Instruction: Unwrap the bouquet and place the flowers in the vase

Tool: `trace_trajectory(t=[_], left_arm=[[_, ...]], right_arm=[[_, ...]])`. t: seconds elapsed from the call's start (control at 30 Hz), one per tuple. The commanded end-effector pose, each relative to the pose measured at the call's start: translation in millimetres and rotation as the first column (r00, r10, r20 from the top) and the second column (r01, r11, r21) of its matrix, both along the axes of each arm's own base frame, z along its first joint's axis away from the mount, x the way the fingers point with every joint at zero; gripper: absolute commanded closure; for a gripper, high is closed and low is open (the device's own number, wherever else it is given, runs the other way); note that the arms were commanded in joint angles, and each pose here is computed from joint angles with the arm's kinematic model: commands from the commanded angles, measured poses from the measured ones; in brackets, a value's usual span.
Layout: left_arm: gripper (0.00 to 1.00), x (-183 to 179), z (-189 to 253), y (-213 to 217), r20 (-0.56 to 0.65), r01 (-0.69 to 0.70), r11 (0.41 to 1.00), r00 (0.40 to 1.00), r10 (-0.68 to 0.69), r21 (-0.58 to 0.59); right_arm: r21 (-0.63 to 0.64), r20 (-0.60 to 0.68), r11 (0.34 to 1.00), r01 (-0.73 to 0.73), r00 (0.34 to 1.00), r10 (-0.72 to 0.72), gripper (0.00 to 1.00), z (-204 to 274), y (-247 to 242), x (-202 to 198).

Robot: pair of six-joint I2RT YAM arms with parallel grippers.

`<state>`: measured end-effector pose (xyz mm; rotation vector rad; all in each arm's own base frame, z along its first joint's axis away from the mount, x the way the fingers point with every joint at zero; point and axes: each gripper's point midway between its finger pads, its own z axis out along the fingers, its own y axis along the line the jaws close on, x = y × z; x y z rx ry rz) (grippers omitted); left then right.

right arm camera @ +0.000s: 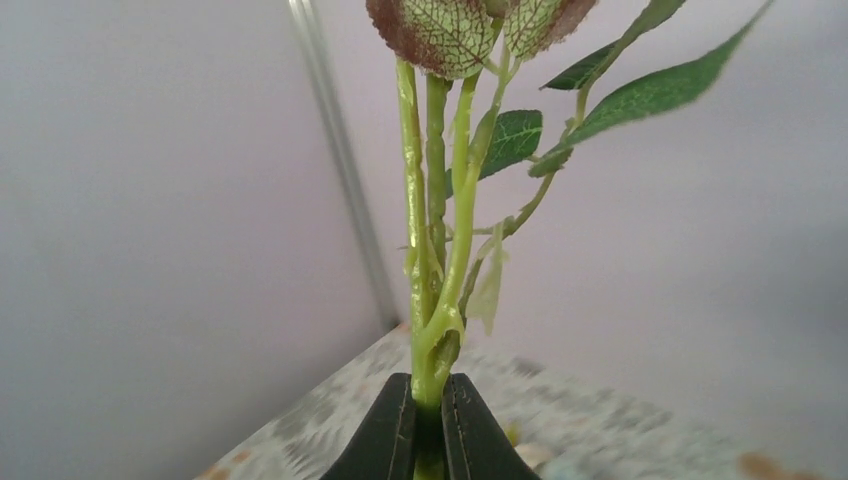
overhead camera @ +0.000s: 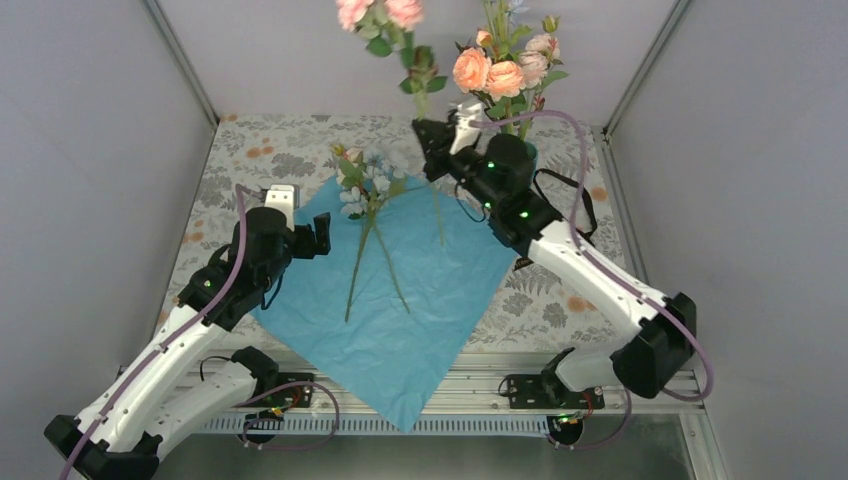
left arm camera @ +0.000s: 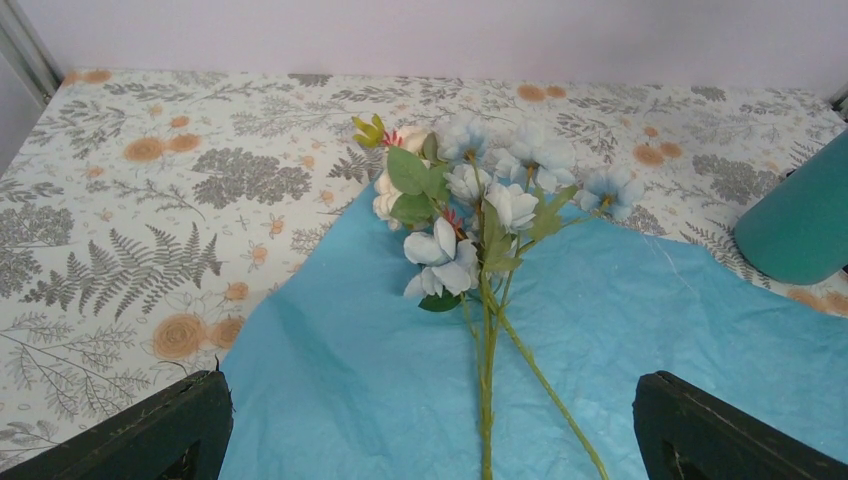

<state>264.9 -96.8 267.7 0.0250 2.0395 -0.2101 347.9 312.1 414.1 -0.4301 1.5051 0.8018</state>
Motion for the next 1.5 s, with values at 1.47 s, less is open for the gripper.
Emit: trace_trajectory(t=[1.47], left_arm=[[0.0, 9, -23, -5, -0.076, 0.0, 0.998, 0.997, 0.004, 0.056]], right_arm=[[0.057, 0.453, 0.834, 0.549, 0.73, -0.512, 0.96, 56, -236, 163]])
